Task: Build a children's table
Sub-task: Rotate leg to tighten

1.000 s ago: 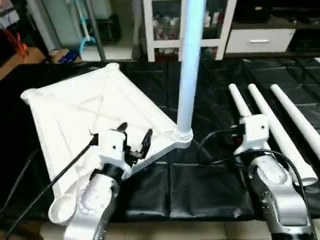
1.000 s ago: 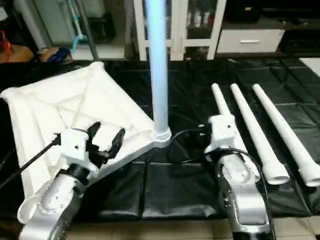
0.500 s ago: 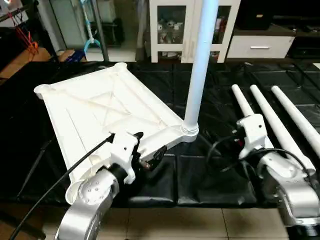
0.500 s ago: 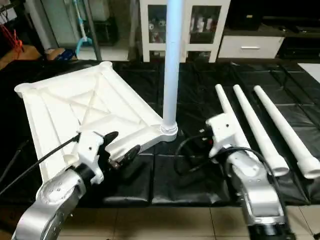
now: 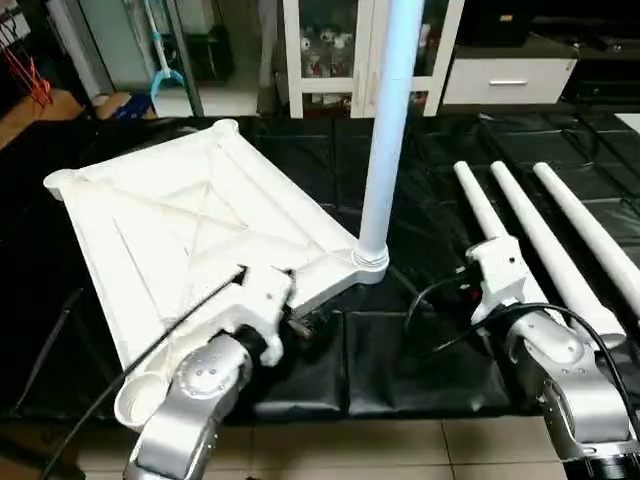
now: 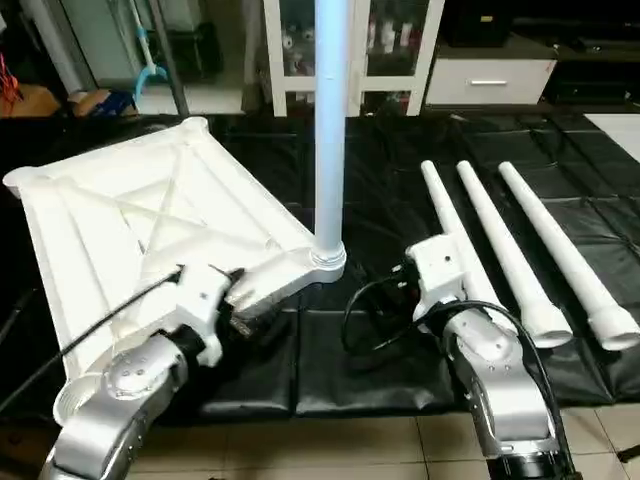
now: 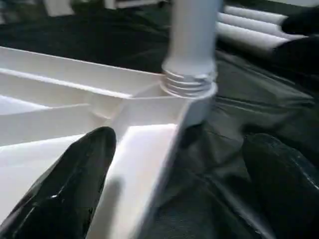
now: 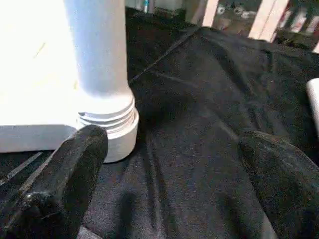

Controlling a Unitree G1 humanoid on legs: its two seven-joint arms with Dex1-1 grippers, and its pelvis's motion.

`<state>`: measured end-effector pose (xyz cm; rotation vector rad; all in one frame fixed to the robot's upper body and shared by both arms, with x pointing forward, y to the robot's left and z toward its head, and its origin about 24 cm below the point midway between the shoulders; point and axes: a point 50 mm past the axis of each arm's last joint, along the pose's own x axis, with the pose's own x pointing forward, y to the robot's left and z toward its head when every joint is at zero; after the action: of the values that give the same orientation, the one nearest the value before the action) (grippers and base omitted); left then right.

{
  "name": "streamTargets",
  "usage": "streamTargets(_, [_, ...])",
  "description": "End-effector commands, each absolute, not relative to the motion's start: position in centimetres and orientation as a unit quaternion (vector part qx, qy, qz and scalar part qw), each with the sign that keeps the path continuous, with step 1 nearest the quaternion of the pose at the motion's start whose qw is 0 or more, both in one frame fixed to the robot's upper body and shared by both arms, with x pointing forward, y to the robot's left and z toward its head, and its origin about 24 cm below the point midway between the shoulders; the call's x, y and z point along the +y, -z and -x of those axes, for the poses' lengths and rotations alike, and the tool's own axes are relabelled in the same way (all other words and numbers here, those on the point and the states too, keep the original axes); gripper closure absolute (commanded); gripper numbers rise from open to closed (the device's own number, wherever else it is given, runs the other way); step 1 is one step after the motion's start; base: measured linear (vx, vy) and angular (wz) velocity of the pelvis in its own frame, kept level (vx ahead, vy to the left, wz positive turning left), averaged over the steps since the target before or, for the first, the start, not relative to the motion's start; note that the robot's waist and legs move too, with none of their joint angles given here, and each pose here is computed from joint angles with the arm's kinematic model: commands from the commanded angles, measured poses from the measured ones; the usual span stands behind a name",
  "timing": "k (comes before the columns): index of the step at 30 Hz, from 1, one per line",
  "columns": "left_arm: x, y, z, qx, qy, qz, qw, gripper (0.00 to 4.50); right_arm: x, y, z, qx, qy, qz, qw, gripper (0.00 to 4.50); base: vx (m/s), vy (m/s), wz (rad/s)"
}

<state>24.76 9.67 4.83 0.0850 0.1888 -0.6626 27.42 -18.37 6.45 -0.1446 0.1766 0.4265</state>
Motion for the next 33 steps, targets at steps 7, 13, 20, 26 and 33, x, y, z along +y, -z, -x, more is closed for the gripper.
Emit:
streamTargets(7, [9.5,-5.2,-26.1,0.088,0.383,-0.113,0.912,0.53,-19.1,-7.6,-28.3,0.081,-0.238,0.106,0.962,0.02,0.0,0.0,0.0])
streamTargets(13, [9.5,-5.4,-26.7,0.093,0.404,-0.122,0.902,1.0,-19.7,-7.5,-28.2,0.089,-0.25,0.12,0.957,0.02,0.0,0.0,0.0])
streamTargets(20, [8.7,-4.8,-26.8,0.108,0.427,-0.135,0.888,1.65,-20.2,-7.4,-28.0,0.094,-0.246,0.12,0.957,0.02,0.0,0.0,0.0])
streamTargets(26, [8.9,-4.6,-27.8,0.124,0.425,-0.159,0.882,2.08,-20.1,-7.4,-28.0,0.097,-0.257,0.126,0.953,0.02,0.0,0.0,0.0])
streamTargets(33, [8.9,-4.4,-28.4,0.137,0.426,-0.169,0.878,2.53,-19.9,-7.2,-27.8,0.101,-0.266,0.13,0.95,0.02,0.0,0.0,0.0])
